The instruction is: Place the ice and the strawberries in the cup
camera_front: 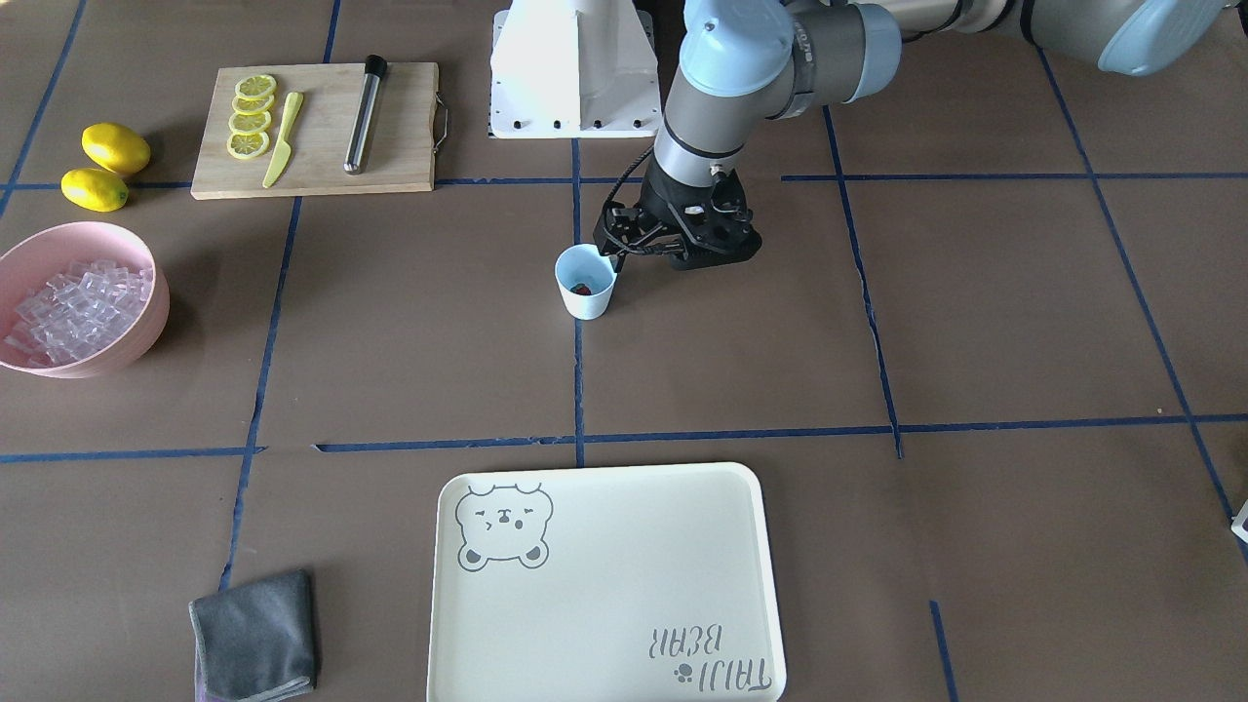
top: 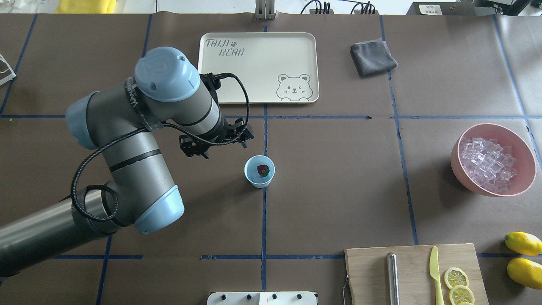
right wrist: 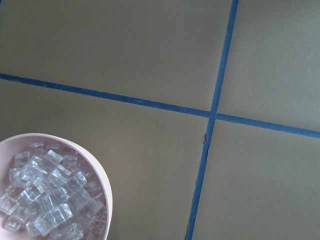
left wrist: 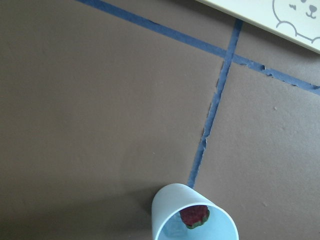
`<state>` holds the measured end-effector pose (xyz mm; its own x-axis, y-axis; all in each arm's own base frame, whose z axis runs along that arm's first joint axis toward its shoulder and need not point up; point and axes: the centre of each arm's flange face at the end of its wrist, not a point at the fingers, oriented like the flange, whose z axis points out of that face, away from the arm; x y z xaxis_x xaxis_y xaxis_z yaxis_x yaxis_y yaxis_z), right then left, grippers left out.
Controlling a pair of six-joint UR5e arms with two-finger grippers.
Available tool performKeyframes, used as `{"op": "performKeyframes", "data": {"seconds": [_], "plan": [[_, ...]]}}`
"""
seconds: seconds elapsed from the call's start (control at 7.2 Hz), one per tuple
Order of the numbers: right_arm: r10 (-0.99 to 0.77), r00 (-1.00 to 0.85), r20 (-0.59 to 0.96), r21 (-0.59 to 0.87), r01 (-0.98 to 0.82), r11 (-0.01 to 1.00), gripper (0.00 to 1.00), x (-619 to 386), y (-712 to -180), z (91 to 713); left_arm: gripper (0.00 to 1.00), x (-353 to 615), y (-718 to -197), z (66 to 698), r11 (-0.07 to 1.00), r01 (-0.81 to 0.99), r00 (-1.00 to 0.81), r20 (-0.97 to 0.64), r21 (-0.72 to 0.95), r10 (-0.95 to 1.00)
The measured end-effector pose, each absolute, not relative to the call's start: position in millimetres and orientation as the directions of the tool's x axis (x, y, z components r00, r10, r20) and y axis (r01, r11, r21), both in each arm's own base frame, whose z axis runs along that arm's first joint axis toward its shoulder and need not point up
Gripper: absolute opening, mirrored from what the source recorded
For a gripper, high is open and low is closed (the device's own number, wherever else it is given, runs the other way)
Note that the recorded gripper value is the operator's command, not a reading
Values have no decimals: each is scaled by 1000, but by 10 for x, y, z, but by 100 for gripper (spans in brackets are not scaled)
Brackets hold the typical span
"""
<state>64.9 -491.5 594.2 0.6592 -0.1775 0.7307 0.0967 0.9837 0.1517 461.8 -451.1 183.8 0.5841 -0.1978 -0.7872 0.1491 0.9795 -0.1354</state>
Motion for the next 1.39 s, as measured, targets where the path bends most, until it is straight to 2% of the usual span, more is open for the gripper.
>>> {"op": "performKeyframes", "data": {"seconds": [0.28, 0.83, 1.11, 1.39], "plan": [[-184, 683, 707, 159, 99, 982, 100, 679, -4909, 5971, 100, 3912, -4617, 2239, 994, 100, 676, -730, -38, -96], [-209, 697, 685, 200, 96, 975, 100, 697, -4861, 6065, 100, 2381, -4899, 3218, 975, -189, 819, -530, 115, 221], [-208, 697, 686, 200, 93, 975, 100, 697, -4879, 6058, 100, 1928, -4950, 3514, 971, -210, 832, -500, 113, 238], [-206, 694, 690, 200, 90, 976, 100, 697, -4886, 6049, 100, 1416, -4969, 4002, 989, -146, 864, -483, 31, 143]]}}
